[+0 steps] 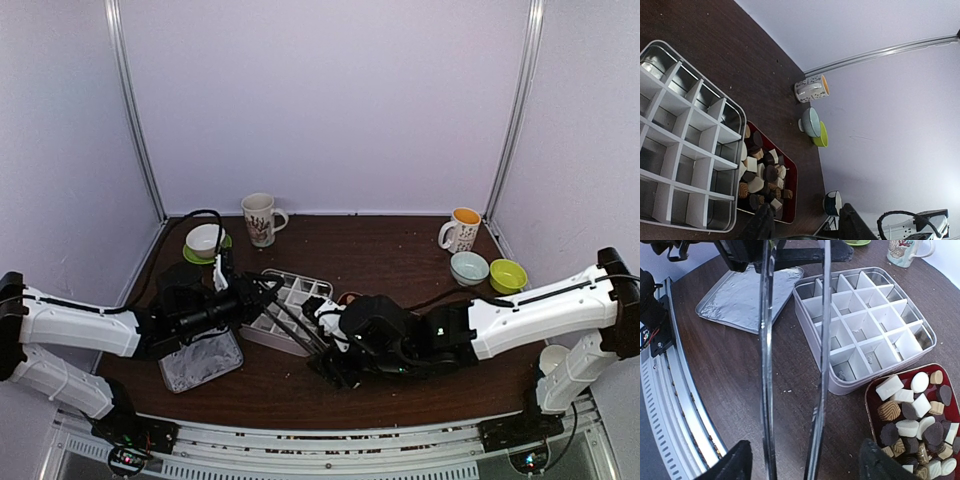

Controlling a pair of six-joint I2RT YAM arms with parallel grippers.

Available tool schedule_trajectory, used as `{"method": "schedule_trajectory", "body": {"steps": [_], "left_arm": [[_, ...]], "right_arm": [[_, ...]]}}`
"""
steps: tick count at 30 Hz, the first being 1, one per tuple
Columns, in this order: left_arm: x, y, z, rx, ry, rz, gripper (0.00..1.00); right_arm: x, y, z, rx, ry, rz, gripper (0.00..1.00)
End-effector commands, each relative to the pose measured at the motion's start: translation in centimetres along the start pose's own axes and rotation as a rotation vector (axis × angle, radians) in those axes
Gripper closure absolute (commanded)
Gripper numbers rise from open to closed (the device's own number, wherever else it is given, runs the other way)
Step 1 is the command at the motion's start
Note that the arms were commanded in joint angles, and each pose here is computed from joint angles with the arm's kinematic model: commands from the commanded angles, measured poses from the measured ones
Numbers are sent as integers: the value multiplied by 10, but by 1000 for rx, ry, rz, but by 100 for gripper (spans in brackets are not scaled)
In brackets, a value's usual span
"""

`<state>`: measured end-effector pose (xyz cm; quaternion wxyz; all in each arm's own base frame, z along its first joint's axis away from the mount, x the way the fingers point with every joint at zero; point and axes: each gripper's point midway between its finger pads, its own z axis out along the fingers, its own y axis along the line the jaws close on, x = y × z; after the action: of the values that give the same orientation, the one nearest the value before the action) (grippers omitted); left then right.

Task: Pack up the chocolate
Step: Pass from the right arm to the left

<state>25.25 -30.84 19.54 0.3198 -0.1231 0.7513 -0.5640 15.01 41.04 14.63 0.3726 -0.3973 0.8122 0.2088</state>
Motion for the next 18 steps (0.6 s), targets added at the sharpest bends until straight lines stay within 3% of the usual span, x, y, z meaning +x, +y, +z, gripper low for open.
{"method": "schedule_trajectory", "body": {"steps": [1, 6, 11, 18], "left_arm": [[-8, -15, -5, 52, -39, -8, 77], [-8, -17, -6, 62, -38, -14, 77], [-9, -19, -7, 67, -38, -16, 78], [-8, -19, -7, 70, -33, -22, 78]], "right_arm": [[-17, 6, -11, 31, -59, -38, 18], [-27, 2, -23, 46, -136, -21, 0], [-31, -4, -28, 68, -173, -29, 1], [-30, -3, -18, 98, -130, -58, 12]]}}
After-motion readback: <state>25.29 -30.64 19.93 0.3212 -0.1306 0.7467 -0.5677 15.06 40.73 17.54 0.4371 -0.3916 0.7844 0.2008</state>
